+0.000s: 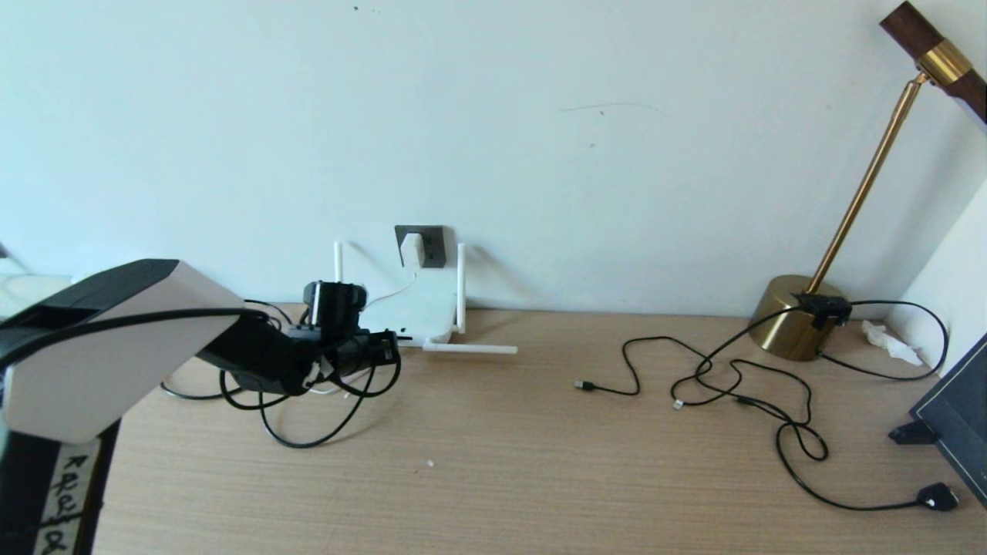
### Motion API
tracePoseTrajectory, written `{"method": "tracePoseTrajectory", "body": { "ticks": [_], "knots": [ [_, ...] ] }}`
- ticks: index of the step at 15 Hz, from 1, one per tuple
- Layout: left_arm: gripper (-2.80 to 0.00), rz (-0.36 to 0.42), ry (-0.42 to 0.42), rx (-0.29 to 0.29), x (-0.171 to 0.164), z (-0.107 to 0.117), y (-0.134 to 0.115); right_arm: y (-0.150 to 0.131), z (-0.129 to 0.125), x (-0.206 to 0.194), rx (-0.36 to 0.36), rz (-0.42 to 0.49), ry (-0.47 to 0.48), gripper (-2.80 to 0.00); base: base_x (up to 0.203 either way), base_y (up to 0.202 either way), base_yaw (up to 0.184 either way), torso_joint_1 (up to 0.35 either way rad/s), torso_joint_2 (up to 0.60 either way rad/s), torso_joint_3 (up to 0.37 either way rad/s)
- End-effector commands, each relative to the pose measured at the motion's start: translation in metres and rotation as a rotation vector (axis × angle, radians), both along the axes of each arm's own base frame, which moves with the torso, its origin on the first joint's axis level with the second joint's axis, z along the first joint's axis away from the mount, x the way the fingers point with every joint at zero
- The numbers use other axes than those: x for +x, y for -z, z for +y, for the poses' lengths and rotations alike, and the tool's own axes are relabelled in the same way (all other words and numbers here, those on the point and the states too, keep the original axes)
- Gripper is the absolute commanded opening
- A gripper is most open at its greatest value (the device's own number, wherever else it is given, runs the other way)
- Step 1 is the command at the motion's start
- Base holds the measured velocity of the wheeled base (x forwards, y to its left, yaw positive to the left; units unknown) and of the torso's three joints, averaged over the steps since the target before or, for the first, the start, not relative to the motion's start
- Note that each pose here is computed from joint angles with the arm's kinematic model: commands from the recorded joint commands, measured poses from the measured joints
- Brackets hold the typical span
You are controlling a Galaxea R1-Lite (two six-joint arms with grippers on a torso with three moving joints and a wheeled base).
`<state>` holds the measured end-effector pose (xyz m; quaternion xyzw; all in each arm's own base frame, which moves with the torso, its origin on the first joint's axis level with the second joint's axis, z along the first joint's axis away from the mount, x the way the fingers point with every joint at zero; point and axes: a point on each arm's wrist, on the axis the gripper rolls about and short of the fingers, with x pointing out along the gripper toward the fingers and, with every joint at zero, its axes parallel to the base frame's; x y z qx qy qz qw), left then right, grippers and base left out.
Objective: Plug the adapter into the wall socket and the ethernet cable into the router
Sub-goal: Plug cable into router interface
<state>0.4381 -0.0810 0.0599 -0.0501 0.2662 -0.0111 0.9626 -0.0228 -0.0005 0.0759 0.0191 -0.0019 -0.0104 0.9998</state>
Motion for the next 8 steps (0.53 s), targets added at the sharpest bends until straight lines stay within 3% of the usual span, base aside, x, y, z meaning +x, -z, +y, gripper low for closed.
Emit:
{"method": "tracePoseTrajectory", "body": {
  "ticks": [1,8],
  "knots": [
    [-2.8,0.001,-0.002,0.0,0.0004,-0.0001,0.0015,-0.0001,0.0,0.0,0.0,-0.001,-0.001,-2.8,0.0,0.0,0.0,0.0,0.0,0.0],
    [-2.8,0.001,0.006,0.007,0.0006,-0.0009,0.0018,-0.0001,0.0,0.0,0.0,-0.001,0.001,-2.8,0.0,0.0,0.0,0.0,0.0,0.0]
  ]
}}
